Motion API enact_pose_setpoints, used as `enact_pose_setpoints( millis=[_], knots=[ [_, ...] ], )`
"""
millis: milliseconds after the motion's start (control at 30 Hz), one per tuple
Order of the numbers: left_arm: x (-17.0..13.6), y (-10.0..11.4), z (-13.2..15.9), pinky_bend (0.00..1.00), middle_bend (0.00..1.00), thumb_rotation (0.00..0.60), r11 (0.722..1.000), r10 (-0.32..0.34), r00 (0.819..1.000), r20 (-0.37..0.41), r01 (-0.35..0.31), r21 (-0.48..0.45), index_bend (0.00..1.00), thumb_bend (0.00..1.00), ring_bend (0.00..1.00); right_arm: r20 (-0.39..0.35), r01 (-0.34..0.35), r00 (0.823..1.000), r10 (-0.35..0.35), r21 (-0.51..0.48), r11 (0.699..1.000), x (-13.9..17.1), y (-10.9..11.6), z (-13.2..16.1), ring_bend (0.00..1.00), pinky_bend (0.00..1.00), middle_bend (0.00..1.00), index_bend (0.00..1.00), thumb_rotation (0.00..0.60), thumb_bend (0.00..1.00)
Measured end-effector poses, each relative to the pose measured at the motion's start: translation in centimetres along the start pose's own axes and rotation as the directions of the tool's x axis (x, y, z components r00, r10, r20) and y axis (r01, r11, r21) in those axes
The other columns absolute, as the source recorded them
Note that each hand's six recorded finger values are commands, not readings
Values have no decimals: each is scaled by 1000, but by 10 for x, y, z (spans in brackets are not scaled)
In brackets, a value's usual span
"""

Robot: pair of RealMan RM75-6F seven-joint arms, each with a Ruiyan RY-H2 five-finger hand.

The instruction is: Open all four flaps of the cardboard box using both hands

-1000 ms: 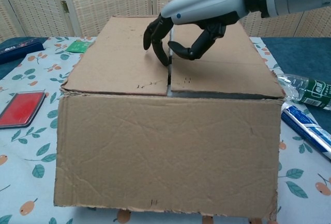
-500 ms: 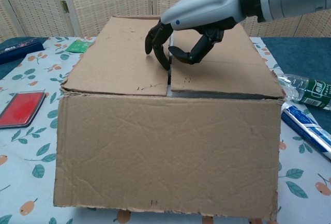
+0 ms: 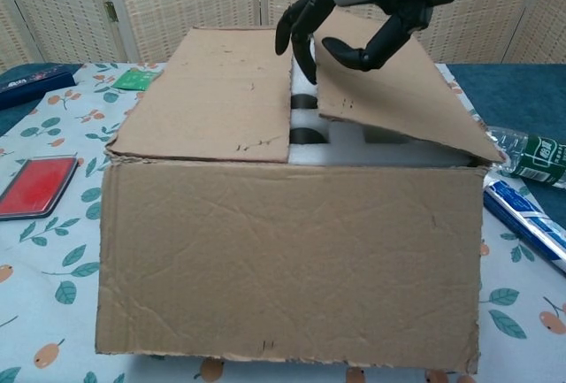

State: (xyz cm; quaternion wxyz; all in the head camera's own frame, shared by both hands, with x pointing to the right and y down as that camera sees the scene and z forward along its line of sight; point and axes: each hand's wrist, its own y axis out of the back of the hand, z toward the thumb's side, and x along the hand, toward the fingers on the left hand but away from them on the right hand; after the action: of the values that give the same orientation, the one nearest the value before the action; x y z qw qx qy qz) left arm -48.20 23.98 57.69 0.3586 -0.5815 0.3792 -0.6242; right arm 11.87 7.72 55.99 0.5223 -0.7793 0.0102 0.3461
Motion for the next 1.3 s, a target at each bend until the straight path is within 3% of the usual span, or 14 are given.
enact_pose_setpoints(
  millis=[633,1300],
  knots=[
    [0,-3,5,0,144,600,1000,-7,1000,16,7,5,74,334,118,76,84,994,-84,4,996,46,25,-17,175,22,177,410,338,802],
    [2,-9,12,0,144,600,999,-27,999,35,27,18,72,334,118,187,172,967,-171,14,985,119,39,-38,174,22,177,410,338,803]
  ],
)
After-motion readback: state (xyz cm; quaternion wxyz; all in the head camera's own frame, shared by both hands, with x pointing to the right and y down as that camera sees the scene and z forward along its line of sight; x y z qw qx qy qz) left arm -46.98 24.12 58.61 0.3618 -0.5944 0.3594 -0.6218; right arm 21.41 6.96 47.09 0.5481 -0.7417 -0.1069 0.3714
